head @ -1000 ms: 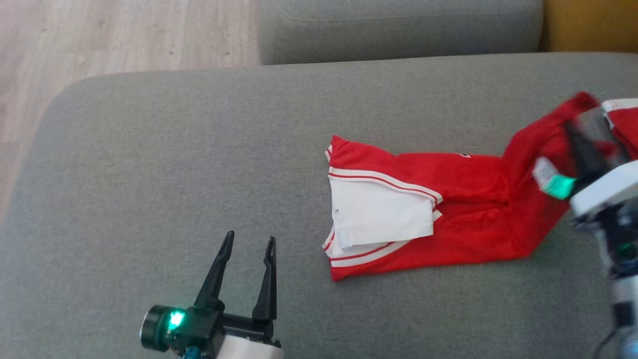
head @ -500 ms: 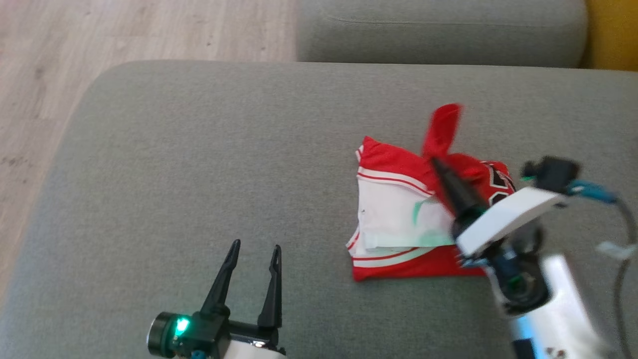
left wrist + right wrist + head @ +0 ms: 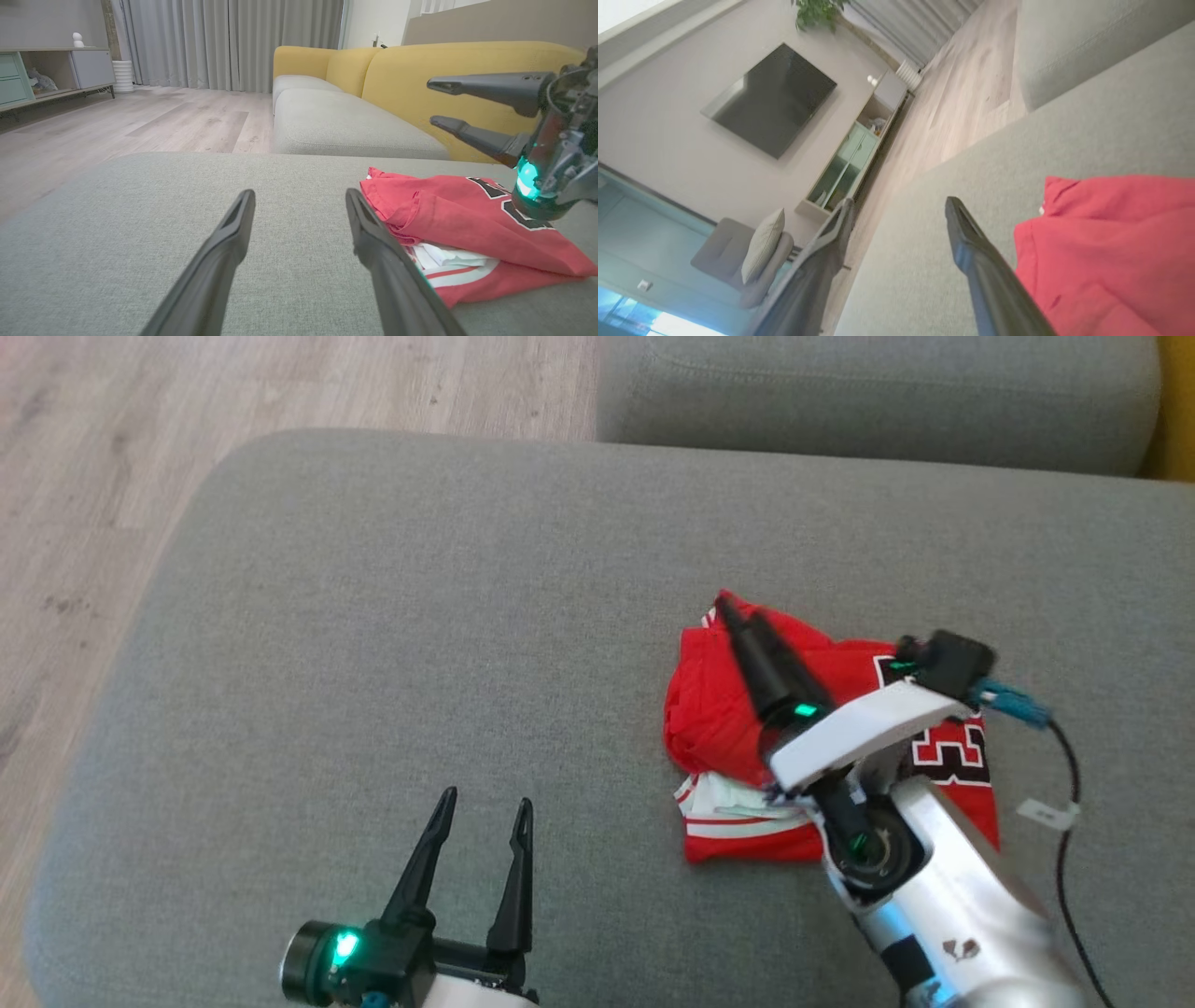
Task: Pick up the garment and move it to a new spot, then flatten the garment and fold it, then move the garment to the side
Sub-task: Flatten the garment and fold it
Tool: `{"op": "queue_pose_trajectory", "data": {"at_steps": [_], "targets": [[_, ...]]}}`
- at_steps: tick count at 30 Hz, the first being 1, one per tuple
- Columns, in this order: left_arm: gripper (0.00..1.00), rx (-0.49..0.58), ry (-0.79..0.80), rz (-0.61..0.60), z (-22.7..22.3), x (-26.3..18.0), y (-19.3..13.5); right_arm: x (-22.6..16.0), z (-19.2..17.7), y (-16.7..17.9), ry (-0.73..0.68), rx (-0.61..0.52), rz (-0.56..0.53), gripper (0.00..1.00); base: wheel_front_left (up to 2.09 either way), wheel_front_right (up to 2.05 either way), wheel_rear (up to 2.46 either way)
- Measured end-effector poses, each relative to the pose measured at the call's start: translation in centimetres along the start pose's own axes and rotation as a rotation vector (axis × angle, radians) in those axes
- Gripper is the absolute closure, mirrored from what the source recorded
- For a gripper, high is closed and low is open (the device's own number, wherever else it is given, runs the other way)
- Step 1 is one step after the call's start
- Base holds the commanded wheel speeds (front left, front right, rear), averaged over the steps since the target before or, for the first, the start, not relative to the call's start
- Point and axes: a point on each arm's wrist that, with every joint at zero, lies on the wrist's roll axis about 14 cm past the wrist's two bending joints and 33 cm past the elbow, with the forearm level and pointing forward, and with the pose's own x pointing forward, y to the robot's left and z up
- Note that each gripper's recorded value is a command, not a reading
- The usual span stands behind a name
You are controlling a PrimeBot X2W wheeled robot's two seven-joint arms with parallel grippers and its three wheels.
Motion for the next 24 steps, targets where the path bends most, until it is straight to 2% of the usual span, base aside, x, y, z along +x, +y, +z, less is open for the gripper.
{"op": "queue_pose_trajectory", "data": {"at_steps": [3, 7, 10, 12, 13, 14, 15, 18, 24], "targets": [[0.00, -0.006, -0.018, 0.003, 0.5, -0.2, 0.1, -0.3, 3.0, 0.0, -0.140, -0.010, -0.011, 0.00, 0.00, 0.00, 0.00], [0.00, -0.003, -0.047, -0.002, 1.3, -0.5, -0.1, -2.3, 7.1, -1.7, -0.276, -0.112, -0.075, 0.00, 0.00, 0.00, 0.00], [0.00, -0.008, -0.061, -0.001, 1.6, -1.2, -0.2, -5.4, 8.0, -4.4, -0.285, -0.225, -0.158, 0.00, 0.00, 0.00, 0.00], [0.00, -0.012, -0.055, 0.004, 1.4, -1.8, -0.1, -7.6, 7.8, -6.5, -0.271, -0.261, -0.224, 0.00, 0.00, 0.00, 0.00], [0.00, -0.013, -0.053, 0.004, 1.3, -2.0, -0.2, -8.4, 7.3, -7.4, -0.246, -0.260, -0.252, 0.05, 0.00, 0.00, 0.00], [0.00, -0.017, -0.055, 0.003, 1.3, -2.0, -0.2, -9.1, 6.4, -8.3, -0.204, -0.258, -0.279, 0.81, 0.00, 0.00, 0.00], [0.00, -0.023, -0.058, 0.004, 1.4, -2.0, -0.2, -9.6, 5.4, -9.3, -0.150, -0.255, -0.306, 1.00, 0.00, 0.00, 0.00], [0.00, -0.028, -0.060, 0.015, 1.5, -2.1, 0.1, -10.0, 2.7, -11.0, 0.002, -0.200, -0.351, 1.00, 0.00, 0.00, 0.00], [0.00, -0.044, -0.039, 0.033, 0.9, -2.5, 0.4, -8.2, -1.4, -11.2, 0.291, -0.071, -0.344, 1.00, 0.00, 0.00, 0.00]]}}
